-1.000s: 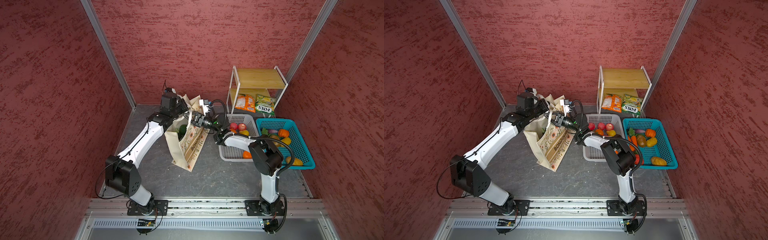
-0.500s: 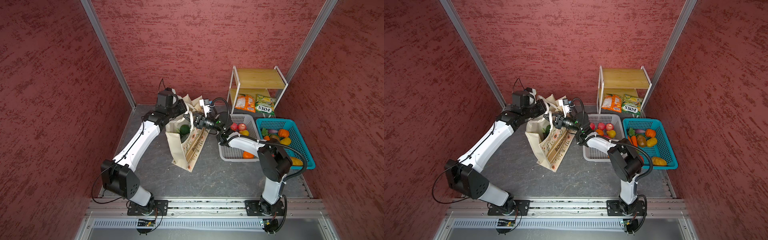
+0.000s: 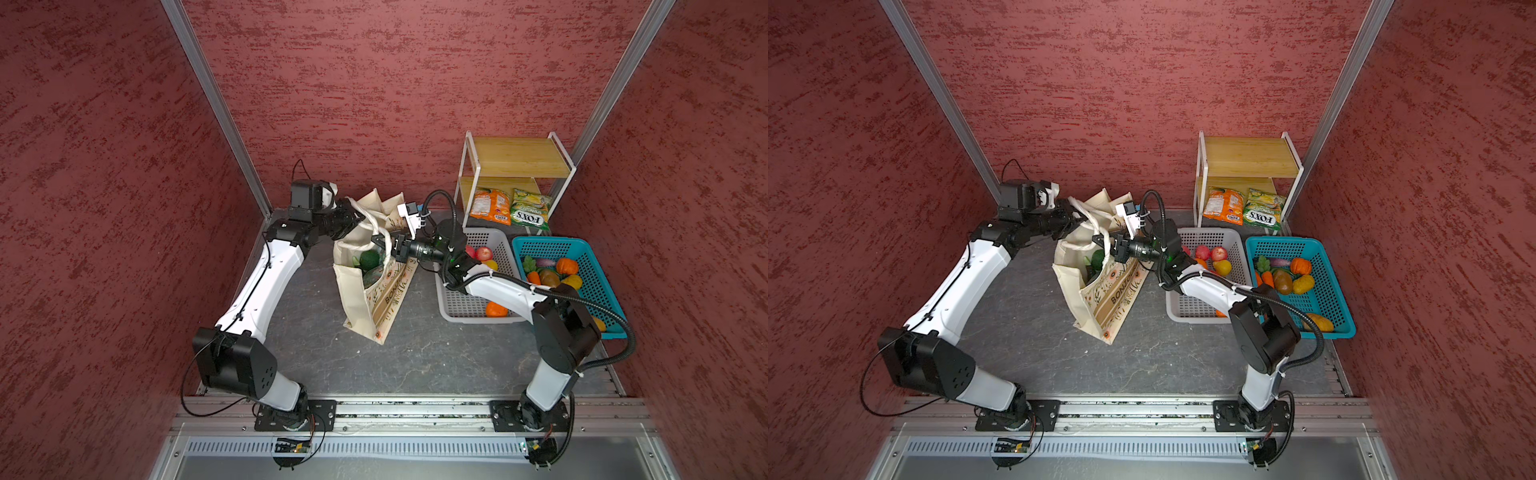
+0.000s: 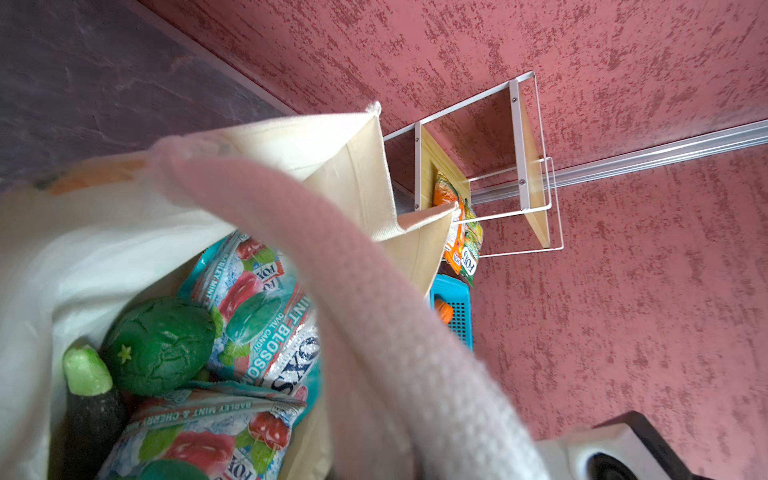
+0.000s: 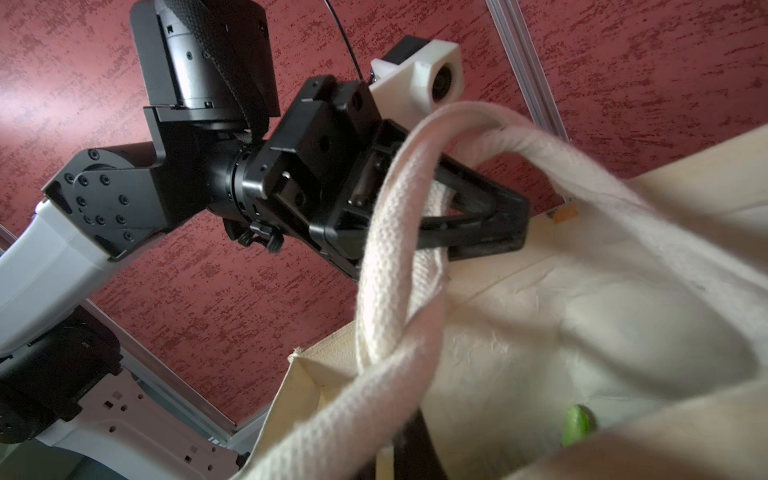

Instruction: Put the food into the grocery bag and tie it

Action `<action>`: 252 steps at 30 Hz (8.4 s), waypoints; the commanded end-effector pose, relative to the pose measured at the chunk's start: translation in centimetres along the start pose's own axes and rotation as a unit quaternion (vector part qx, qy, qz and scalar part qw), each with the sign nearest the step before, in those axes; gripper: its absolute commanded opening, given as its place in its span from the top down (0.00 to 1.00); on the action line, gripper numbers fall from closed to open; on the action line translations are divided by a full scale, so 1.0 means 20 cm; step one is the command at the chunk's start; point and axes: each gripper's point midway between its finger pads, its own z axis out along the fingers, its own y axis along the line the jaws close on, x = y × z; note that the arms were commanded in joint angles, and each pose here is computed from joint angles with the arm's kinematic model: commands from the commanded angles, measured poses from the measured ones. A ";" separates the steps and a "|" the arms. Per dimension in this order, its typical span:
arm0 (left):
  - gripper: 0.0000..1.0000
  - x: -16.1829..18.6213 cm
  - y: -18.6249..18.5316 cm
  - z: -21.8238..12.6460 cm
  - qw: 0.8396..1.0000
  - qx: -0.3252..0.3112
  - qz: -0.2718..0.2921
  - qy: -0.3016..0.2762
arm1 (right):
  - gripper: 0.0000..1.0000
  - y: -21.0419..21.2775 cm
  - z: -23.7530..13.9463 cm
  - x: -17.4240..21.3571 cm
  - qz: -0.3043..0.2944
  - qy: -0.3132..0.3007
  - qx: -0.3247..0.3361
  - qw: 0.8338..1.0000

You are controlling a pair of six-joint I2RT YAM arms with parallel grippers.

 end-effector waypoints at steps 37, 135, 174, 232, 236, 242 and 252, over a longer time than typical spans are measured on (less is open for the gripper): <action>1.00 -0.03 0.45 -0.41 0.985 -0.150 -0.073 0.051 | 1.00 -0.30 -0.65 -0.43 -0.023 -0.306 0.236 0.922; 1.00 -0.03 0.20 -0.25 0.993 -0.103 -0.016 0.056 | 1.00 -0.17 -0.26 -0.09 -0.537 0.298 0.132 0.778; 1.00 -0.19 0.51 -0.50 0.977 -0.191 -0.078 -0.047 | 1.00 -0.32 -0.76 -0.47 -0.269 0.026 0.316 0.910; 1.00 -0.30 0.41 -0.54 0.971 -0.101 -0.115 -0.186 | 1.00 -0.52 -0.93 -0.66 -0.241 -0.091 0.513 0.819; 1.00 -0.32 0.55 -0.66 0.953 -0.120 -0.153 -0.233 | 1.00 -0.60 -1.11 -0.66 -0.197 -0.118 0.584 0.778; 1.00 -0.33 0.67 -0.79 0.936 -0.144 -0.171 -0.271 | 1.00 -0.66 -1.31 -0.64 -0.166 -0.137 0.651 0.728; 1.00 -0.35 0.55 -0.68 0.956 -0.089 -0.149 -0.237 | 1.00 -0.59 -1.12 -0.66 -0.210 -0.111 0.554 0.798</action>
